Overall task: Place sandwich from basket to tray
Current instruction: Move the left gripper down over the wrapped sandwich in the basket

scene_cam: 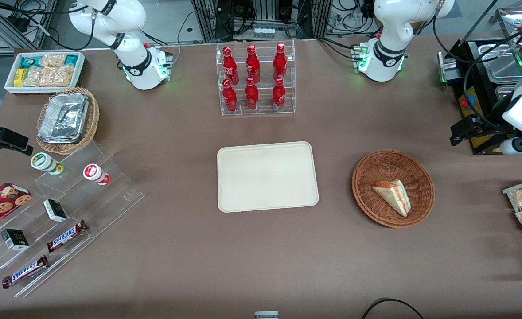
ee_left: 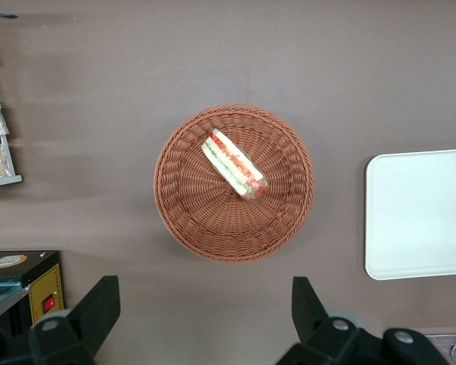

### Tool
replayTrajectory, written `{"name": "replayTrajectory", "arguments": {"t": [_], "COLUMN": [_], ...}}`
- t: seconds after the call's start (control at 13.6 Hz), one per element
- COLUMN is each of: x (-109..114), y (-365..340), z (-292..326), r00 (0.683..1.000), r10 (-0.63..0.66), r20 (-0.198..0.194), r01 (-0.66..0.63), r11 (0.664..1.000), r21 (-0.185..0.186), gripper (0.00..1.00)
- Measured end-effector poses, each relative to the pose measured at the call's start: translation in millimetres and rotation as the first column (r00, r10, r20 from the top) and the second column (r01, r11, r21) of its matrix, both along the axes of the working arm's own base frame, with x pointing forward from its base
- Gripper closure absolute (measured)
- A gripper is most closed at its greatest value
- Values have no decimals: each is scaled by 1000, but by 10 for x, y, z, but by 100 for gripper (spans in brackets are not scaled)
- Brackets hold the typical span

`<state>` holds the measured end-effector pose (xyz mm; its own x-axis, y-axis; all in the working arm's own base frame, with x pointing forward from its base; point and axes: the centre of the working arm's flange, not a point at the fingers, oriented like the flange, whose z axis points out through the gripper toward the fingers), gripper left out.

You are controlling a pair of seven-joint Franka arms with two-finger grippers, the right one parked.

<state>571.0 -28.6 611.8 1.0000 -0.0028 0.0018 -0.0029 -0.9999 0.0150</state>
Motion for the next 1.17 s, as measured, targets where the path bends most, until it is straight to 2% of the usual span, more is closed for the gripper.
{"name": "replayTrajectory", "arguments": {"t": [0.15, 0.44, 0.66, 0.81, 0.88, 1.03, 1.17], "x": [0, 17, 102, 147, 147, 135, 87], "y": [7, 48, 41, 16, -1, -40, -53], "z": [1, -61, -450, -809, -999, -1318, -1661], "r00": [1000, 1000, 999, 998, 995, 985, 956], "r10": [2, 10, 46, 71, 100, 173, 292], "r20": [0, -9, -14, -1, 2, 10, 20], "r01": [-2, -10, -45, -71, -100, -172, -291], "r11": [1000, 1000, 999, 997, 995, 984, 955], "r21": [1, 27, 27, 25, 14, -34, -54], "gripper": [0, 0, 0, 0, 0, 0, 0]}}
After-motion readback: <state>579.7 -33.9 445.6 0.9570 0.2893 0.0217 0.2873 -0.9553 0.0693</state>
